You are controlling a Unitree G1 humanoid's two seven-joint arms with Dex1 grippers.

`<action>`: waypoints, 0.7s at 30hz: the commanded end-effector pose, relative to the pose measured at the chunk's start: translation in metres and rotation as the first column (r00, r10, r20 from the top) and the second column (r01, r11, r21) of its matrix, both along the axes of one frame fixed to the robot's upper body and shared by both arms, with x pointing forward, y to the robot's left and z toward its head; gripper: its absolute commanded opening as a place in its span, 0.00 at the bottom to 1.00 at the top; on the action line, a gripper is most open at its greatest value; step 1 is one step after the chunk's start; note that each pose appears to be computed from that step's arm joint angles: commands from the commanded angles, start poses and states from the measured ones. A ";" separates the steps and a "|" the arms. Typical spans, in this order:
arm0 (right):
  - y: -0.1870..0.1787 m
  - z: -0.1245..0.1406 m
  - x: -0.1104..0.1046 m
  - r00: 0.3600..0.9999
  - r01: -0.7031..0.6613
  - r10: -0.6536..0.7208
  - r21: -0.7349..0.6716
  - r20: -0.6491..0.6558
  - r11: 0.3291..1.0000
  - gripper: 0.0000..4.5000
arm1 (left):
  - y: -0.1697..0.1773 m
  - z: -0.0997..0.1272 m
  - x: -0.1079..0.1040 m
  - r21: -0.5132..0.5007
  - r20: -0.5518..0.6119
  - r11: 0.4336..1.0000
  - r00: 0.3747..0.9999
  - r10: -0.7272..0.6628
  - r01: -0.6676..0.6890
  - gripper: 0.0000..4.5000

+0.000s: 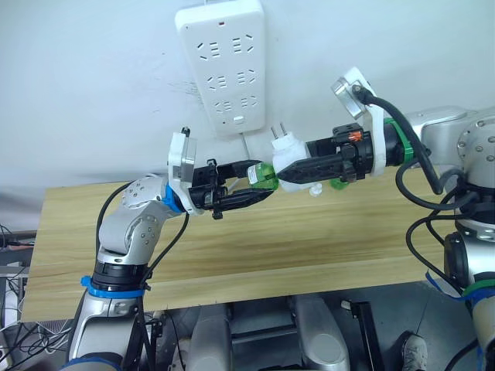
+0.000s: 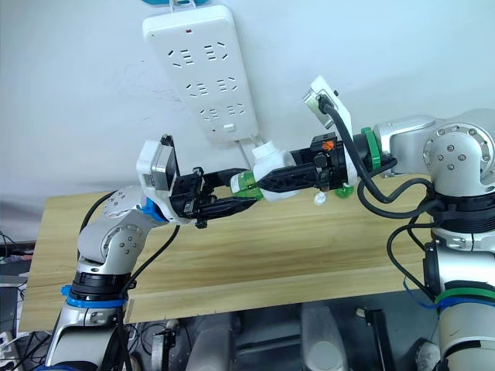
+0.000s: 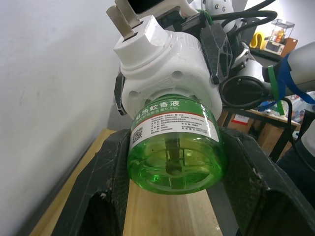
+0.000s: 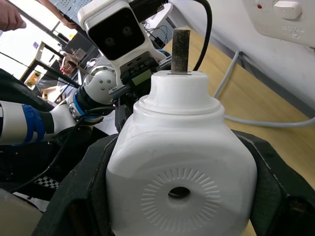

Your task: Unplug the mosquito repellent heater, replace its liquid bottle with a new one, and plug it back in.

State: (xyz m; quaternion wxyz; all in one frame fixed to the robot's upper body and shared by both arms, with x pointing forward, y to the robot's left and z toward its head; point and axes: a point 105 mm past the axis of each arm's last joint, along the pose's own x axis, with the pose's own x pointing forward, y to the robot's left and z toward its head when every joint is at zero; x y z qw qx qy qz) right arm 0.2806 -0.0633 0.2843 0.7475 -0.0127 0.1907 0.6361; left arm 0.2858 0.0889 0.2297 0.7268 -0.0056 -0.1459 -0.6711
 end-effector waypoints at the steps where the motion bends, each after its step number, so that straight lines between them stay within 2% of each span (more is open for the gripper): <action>1: 0.004 0.013 -0.013 0.998 -0.062 0.061 0.035 0.034 0.997 0.66 | 0.001 0.012 -0.006 -0.032 0.058 0.999 0.998 -0.005 0.007 0.50; 10: 0.008 0.020 -0.018 0.996 -0.087 0.085 0.074 0.019 0.994 0.66 | -0.001 0.019 -0.004 -0.072 0.077 0.997 0.997 -0.003 0.008 0.50; 21: 0.010 0.020 -0.024 0.994 -0.112 0.111 0.067 0.023 0.991 0.66 | 0.000 0.016 -0.008 -0.061 0.058 0.998 0.998 -0.022 0.026 0.50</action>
